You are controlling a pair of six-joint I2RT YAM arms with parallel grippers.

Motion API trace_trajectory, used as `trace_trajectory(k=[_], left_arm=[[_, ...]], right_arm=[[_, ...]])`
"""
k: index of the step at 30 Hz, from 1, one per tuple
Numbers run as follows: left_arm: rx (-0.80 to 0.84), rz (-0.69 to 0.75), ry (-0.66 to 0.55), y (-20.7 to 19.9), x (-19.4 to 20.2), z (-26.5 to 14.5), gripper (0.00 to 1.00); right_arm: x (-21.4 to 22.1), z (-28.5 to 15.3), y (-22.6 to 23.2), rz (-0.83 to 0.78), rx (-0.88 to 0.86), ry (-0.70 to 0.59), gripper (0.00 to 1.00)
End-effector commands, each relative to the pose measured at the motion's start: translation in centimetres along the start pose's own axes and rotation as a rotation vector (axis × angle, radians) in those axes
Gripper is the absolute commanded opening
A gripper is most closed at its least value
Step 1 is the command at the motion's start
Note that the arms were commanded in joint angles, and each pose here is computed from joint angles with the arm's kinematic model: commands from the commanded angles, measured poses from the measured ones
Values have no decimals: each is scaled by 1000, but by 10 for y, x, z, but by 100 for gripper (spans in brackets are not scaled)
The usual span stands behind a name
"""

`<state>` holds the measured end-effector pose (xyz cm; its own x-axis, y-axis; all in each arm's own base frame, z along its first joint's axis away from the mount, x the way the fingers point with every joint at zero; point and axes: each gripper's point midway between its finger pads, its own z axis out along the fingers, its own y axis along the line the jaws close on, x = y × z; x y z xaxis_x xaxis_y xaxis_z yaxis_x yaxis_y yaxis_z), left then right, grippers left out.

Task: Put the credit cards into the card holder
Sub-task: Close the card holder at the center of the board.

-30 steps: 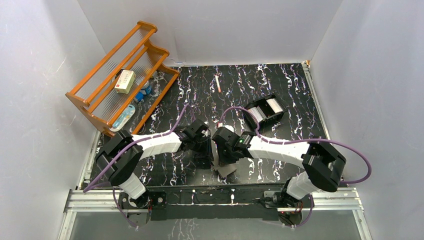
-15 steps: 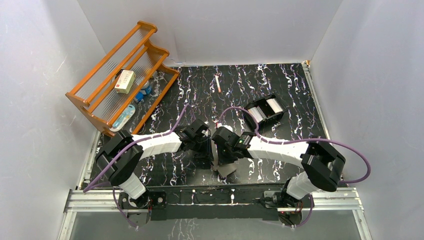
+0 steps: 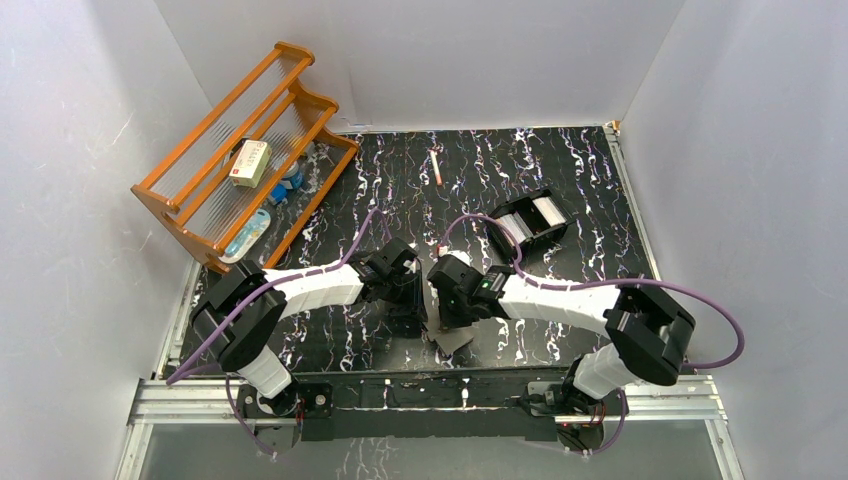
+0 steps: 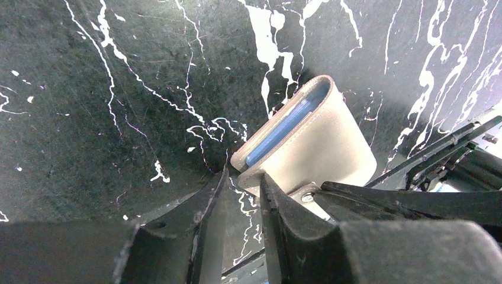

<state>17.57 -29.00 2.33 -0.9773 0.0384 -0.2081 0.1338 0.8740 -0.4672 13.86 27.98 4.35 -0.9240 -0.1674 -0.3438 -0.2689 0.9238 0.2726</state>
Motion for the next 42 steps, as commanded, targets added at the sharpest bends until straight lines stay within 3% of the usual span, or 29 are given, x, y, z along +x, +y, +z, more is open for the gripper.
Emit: trace_trajectory(k=[1, 28, 42], left_arm=[[-54, 7, 15, 10, 4, -1, 24], [-68, 7, 14, 10, 3, -2, 24], [-73, 3, 15, 12, 4, -1, 25]], right_arm=[[-8, -4, -8, -1, 10, -54, 0], [1, -7, -2, 33, -61, -22, 0], [12, 4, -17, 34, -12, 0, 0]])
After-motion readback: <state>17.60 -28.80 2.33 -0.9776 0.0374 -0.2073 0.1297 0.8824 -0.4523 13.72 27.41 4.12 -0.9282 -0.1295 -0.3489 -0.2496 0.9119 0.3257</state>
